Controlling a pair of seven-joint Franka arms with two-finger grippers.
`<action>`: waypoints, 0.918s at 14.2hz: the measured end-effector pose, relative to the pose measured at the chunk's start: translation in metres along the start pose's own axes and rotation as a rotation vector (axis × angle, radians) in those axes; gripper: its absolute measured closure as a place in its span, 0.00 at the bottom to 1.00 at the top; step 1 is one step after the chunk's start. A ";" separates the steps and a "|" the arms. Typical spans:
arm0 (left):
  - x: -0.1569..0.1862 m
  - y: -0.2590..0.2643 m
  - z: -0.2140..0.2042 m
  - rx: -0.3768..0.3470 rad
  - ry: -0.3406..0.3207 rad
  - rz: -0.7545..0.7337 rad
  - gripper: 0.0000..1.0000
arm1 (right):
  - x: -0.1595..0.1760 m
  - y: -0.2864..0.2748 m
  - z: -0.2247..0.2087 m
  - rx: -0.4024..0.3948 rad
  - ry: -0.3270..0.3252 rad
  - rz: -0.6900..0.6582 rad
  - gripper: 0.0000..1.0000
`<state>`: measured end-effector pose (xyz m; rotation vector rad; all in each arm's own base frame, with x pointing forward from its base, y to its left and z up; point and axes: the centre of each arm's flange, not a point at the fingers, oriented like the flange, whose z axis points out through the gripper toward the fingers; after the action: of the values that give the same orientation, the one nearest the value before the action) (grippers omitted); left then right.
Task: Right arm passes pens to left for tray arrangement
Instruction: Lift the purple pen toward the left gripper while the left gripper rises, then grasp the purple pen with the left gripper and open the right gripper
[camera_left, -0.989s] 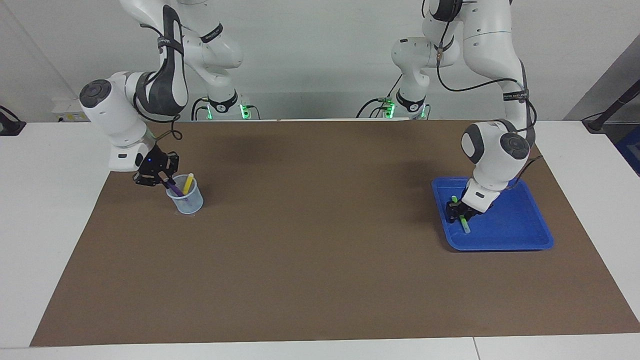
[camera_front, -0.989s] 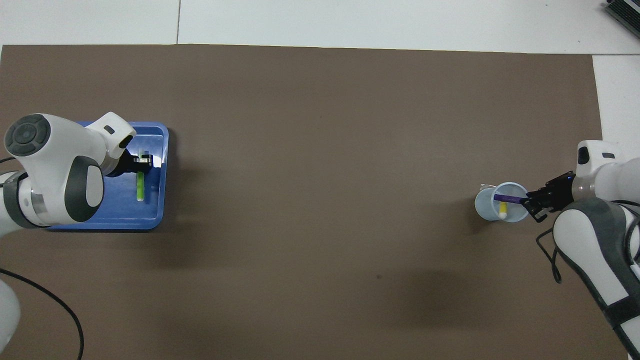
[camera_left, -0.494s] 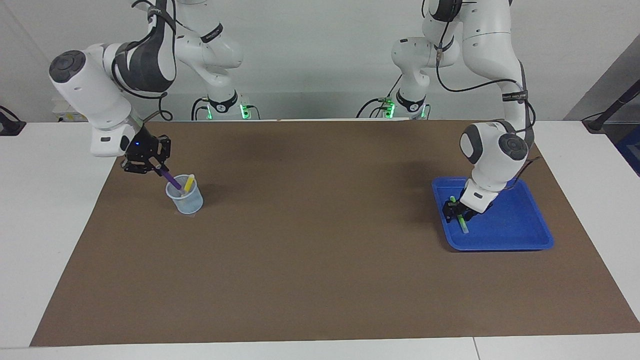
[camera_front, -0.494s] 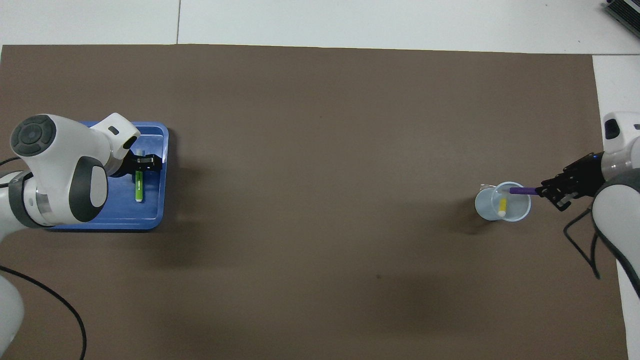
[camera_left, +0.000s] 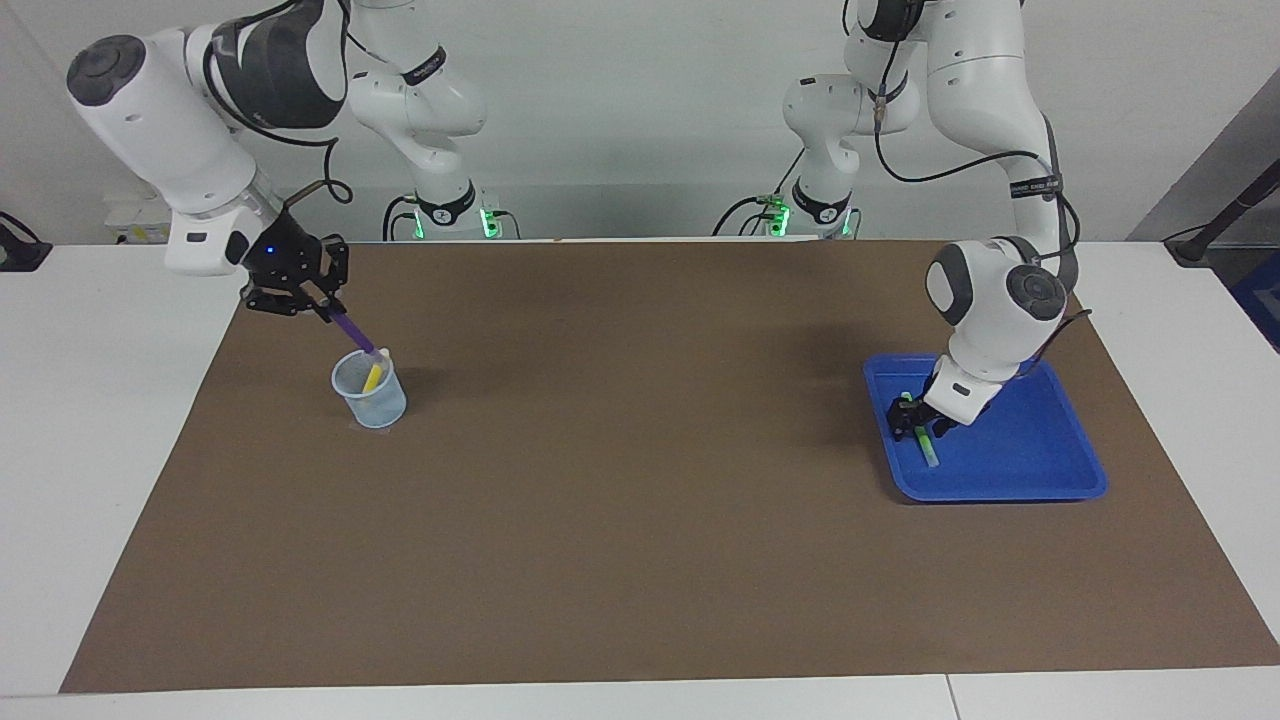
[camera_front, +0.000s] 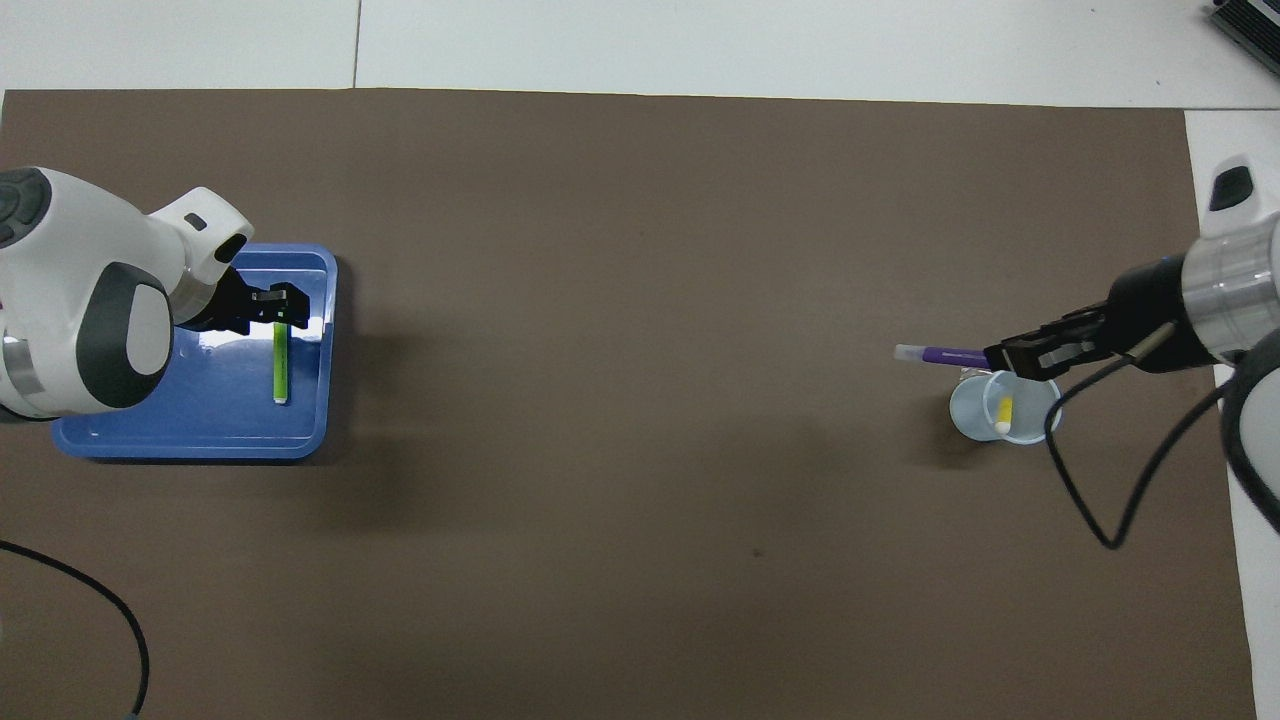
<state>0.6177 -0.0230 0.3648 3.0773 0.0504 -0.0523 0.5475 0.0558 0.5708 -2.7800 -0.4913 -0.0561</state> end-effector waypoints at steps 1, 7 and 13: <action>0.002 0.001 -0.015 -0.009 -0.013 -0.004 0.21 | 0.009 -0.019 0.005 0.014 0.024 0.056 0.82; 0.002 0.014 -0.075 -0.119 -0.041 -0.197 0.00 | 0.044 -0.126 0.044 0.099 0.177 0.331 0.82; -0.015 0.057 -0.112 -0.266 -0.099 -0.565 0.00 | 0.047 -0.205 0.076 0.168 0.258 0.440 0.82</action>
<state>0.6084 -0.0733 0.4805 2.6912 0.8408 -0.2046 0.5204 0.2775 0.5643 -2.5981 0.1739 -0.2546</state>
